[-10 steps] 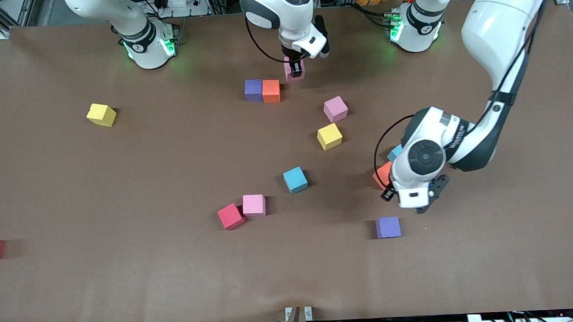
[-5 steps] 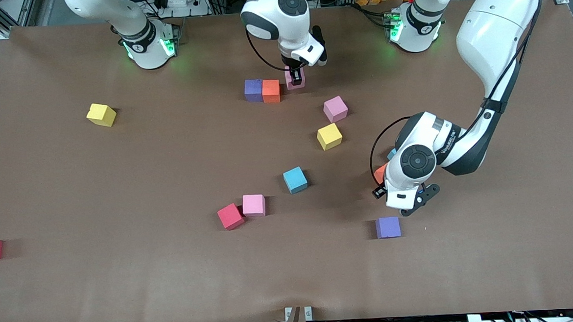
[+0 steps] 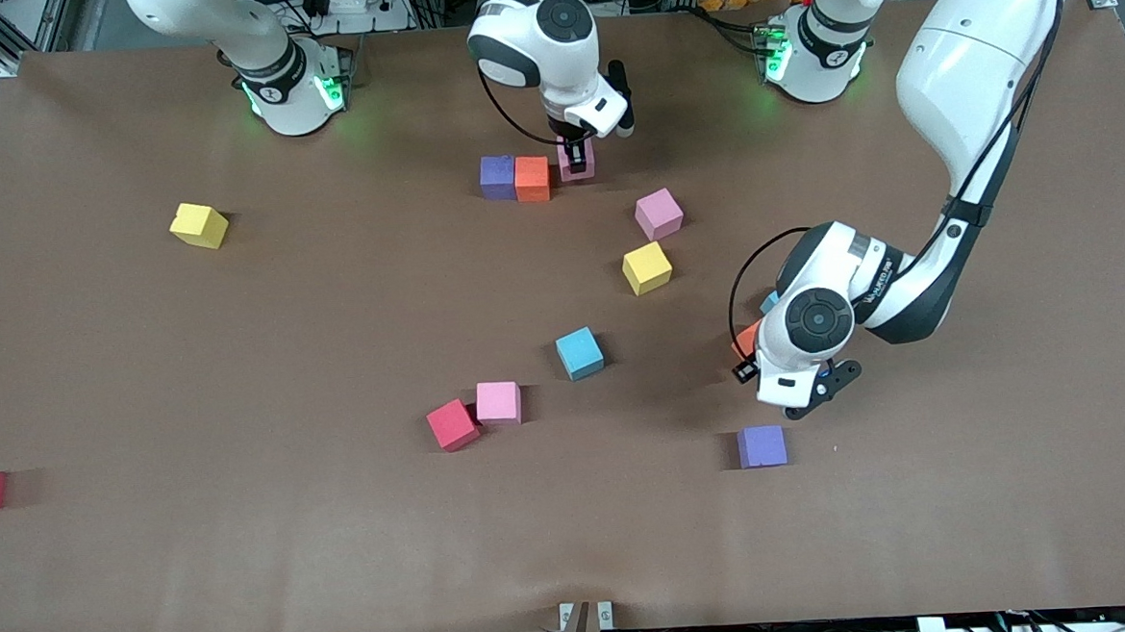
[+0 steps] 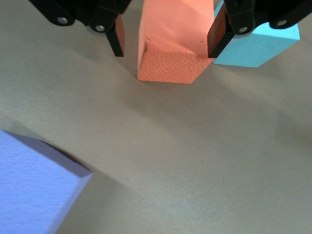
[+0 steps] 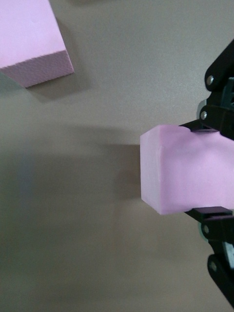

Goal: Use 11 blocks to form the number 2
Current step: 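Lower the pink block beside the orange block with the right gripper, then grasp the second orange block beside the cyan block with the left gripper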

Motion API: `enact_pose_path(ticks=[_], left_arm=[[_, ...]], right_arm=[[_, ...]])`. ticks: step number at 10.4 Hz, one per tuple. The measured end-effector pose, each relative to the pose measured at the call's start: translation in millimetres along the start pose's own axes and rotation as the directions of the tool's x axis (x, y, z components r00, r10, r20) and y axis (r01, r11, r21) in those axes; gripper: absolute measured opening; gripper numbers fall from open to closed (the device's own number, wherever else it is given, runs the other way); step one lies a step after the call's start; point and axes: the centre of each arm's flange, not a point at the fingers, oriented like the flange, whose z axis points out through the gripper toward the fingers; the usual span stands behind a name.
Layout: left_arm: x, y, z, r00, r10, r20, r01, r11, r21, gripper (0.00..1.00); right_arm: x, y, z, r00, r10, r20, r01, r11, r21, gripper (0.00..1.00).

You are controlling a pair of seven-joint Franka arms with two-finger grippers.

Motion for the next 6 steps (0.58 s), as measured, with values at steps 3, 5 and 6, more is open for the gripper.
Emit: enact_pose_path(ticks=[3,5,6], left_arm=[[-1,-11,3,1.0,-0.002,0.001,0.002,1.0,-0.015,0.77],[-7,-12,3,1.0,0.006,-0.003,-0.006,1.0,-0.014,0.77],[-8,-13,-1,1.0,0.003,-0.009,-0.003,1.0,-0.018,0.77]], right_arm=[[-3,-1,7,1.0,-0.007,-0.019,0.007,1.0,-0.018,0.59],[-8,-2,16,1.0,-0.005,-0.022,0.005,1.0,-0.02,0.59],[-10,-2,18,1.0,-0.004,-0.018,0.004,1.0,-0.019,0.59]])
